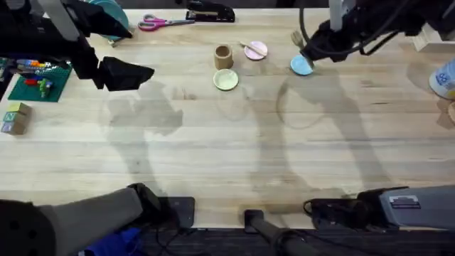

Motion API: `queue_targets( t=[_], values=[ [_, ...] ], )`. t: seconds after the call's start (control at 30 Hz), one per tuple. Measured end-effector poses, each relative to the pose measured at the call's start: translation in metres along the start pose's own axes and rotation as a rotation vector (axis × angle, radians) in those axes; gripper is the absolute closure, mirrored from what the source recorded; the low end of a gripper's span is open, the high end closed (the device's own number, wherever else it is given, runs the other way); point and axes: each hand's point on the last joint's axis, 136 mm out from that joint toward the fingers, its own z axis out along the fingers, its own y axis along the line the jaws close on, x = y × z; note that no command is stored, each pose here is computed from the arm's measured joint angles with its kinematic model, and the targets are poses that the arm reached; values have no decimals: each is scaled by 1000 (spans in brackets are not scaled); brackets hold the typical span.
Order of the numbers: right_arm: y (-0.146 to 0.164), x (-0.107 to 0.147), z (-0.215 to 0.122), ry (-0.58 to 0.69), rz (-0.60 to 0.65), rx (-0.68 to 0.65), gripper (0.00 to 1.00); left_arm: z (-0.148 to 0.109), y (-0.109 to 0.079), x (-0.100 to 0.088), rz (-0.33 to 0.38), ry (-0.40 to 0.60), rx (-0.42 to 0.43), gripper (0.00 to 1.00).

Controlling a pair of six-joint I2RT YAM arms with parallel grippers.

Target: Pick up a utensil and set it on the pink plate, then put the other utensil in the container.

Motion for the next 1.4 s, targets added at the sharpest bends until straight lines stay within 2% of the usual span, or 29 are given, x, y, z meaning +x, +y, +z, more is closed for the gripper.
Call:
queue_targets(
  t=[0.23, 0.37, 0.6, 0.8, 1.0, 1.2, 1.4],
  values=[
    [7, -46, 6, -126, -64, 25, 970, 0, 0, 0, 0, 0, 0, 7],
    [11, -81, 1, -277, -58, -5, 969, 0, 0, 0, 0, 0, 0, 7],
    [17, -140, -26, -574, -39, -97, 970, 0, 0, 0, 0, 0, 0, 7],
    [22, -179, -59, -786, -55, -175, 970, 0, 0, 0, 0, 0, 0, 7],
    [26, -198, -72, -904, -44, -262, 969, 0, 0, 0, 0, 0, 0, 7],
    [30, -208, -44, -956, -11, -370, 970, 0, 0, 0, 0, 0, 0, 7],
    [29, -217, -33, -1022, -27, -381, 969, 0, 0, 0, 0, 0, 0, 7]
  ],
)
